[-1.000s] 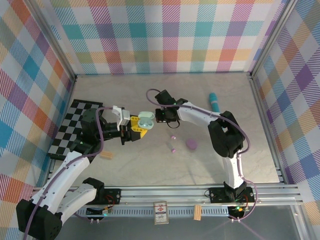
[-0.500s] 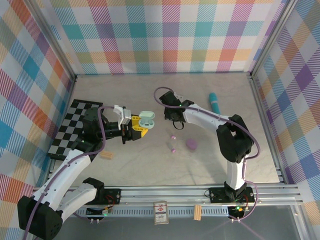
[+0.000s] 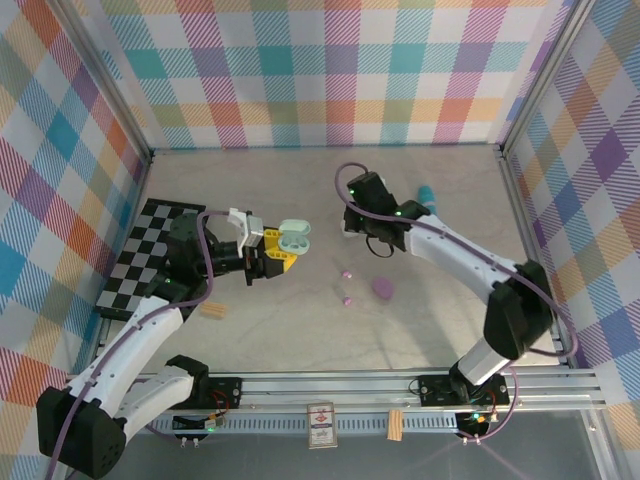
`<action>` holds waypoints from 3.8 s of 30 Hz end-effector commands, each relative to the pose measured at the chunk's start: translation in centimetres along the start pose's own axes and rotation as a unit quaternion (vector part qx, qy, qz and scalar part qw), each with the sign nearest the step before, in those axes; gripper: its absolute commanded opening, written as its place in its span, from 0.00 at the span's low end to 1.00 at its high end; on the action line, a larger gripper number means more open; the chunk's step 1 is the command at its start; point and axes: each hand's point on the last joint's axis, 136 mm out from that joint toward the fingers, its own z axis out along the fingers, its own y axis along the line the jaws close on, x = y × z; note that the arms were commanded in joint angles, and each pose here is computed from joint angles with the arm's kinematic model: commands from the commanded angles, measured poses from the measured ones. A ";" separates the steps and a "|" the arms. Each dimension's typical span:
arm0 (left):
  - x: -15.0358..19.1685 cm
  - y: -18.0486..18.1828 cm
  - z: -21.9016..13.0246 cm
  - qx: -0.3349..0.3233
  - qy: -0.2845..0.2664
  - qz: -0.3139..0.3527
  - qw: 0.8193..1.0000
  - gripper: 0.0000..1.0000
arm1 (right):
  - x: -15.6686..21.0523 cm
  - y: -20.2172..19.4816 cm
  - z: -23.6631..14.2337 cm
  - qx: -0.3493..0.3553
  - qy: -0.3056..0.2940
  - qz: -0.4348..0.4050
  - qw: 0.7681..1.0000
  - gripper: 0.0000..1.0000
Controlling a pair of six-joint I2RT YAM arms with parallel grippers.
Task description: Insert the wireless bluetooth earbuds into the charging case
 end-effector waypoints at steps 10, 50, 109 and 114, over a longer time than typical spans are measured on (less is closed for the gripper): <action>-0.5 0.6 0.7 0.015 -0.008 0.014 1.000 0.36 | -0.8 9.9 -15.5 -0.321 -0.077 -0.224 0.917 0.17; -1.8 0.1 0.6 0.024 -0.028 0.013 0.999 0.35 | 3.0 14.7 -16.2 -0.393 -0.065 -0.323 0.858 0.19; -3.7 -1.4 -0.5 0.019 -0.046 0.028 0.998 0.35 | 15.2 17.8 12.8 -0.350 0.268 -0.259 0.859 0.63; -3.4 -1.3 -0.5 0.018 -0.041 0.026 0.999 0.35 | 16.6 19.0 14.4 -0.326 0.270 -0.303 0.854 0.62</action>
